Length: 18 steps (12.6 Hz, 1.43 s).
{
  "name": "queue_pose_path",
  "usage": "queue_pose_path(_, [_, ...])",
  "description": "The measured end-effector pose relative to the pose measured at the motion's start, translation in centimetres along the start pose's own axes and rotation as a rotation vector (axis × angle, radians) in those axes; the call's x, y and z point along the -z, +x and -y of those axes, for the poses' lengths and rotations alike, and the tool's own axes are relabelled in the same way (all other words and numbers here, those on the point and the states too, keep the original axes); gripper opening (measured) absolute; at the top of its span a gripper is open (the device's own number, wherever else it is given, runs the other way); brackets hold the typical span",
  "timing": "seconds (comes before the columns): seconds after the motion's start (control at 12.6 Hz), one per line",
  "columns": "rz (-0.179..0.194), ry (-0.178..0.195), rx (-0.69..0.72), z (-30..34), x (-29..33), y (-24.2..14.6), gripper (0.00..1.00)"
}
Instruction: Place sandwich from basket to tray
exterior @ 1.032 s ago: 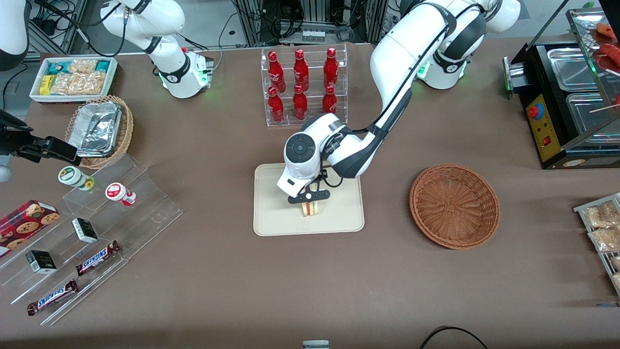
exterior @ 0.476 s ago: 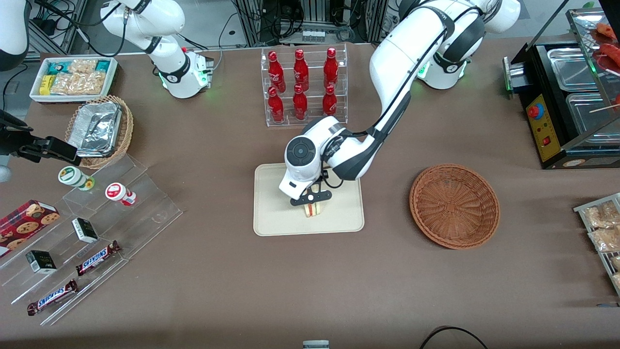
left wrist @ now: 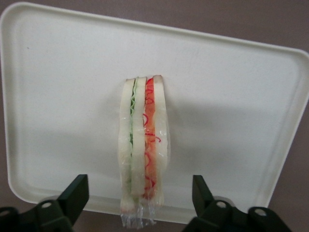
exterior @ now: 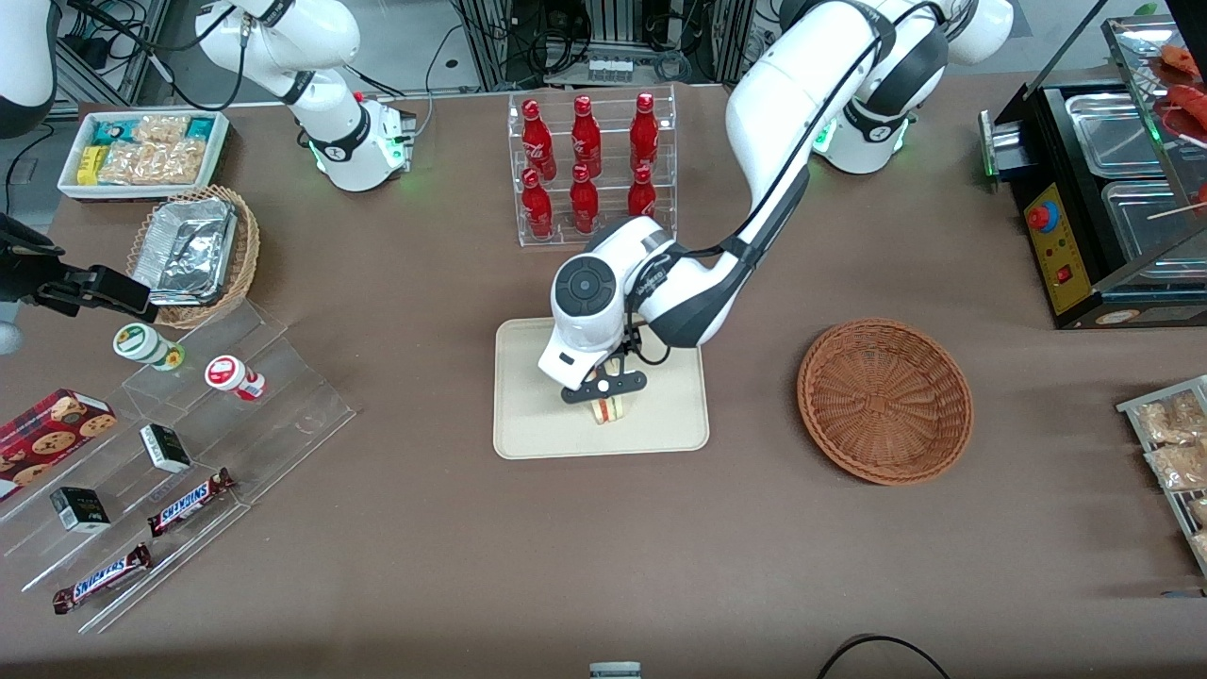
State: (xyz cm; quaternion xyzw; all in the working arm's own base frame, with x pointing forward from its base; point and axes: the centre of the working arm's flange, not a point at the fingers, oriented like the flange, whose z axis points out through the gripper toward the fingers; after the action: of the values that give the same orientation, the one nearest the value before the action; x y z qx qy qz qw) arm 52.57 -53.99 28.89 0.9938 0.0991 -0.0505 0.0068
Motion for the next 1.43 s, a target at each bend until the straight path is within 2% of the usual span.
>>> queue_pose_path(0.24, [-0.010, 0.011, -0.033, 1.4, 3.5, 1.1, 1.00])
queue_pose_path(0.56, [0.016, 0.105, -0.090, 6.4, 8.5, 3.7, 1.00])
queue_pose_path(0.87, [0.041, 0.138, -0.137, 15.4, 11.9, 7.7, 1.00])
queue_pose_path(1.27, [0.056, 0.145, -0.190, 26.0, 15.5, 10.1, 1.00])
queue_pose_path(1.43, [0.052, 0.129, -0.201, 29.0, 17.2, 10.6, 1.00])
